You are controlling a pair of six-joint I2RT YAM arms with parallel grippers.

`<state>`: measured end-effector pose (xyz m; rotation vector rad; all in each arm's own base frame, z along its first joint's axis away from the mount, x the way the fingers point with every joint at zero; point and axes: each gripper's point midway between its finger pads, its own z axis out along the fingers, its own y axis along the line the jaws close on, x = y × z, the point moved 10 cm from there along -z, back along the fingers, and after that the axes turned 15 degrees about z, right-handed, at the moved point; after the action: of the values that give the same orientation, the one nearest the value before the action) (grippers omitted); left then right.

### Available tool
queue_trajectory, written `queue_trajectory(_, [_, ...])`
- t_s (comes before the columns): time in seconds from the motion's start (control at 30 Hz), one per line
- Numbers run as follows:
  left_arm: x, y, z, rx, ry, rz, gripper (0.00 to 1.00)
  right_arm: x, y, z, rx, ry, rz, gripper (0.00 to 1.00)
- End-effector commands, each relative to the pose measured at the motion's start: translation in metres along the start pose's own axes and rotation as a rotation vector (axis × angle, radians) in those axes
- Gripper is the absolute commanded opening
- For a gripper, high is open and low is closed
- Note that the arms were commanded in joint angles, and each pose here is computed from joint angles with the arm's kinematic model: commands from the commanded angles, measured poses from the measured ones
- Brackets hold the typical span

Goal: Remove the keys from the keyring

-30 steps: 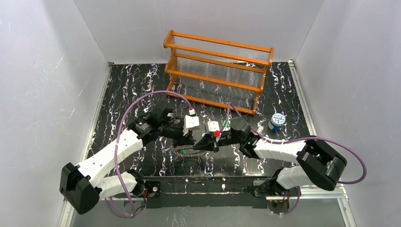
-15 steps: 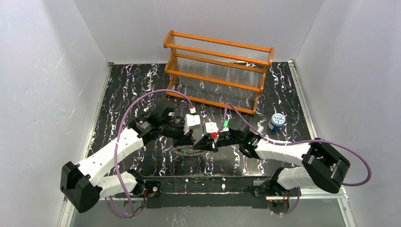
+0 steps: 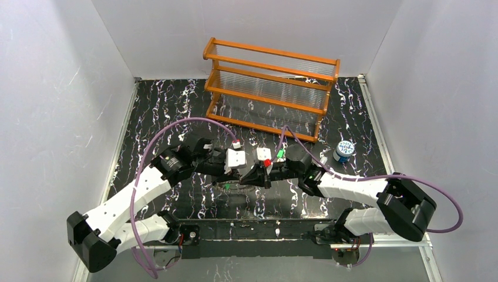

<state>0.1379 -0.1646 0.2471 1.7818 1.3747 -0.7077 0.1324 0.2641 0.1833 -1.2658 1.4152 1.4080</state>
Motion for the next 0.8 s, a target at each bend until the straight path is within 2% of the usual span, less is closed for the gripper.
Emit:
queue_trajectory(0.0, [-0.024,-0.016,-0.006,0.105,-0.199,0.120,0.00,-0.011,-0.017,-0.008,0.133,-0.063,0.026,0.01])
queue_trajectory(0.17, [-0.023,-0.017,-0.005,0.130,-0.205,0.132,0.00,-0.011,-0.020,-0.010,0.142,-0.069,0.055,0.01])
queue_trajectory(0.57, [-0.014,-0.025,-0.010,0.123,-0.138,0.128,0.00,-0.017,-0.026,-0.013,0.182,-0.091,0.147,0.01])
queue_trajectory(0.77, [-0.004,-0.026,-0.018,0.054,-0.049,0.231,0.00,-0.018,-0.026,-0.011,0.154,-0.069,0.206,0.01])
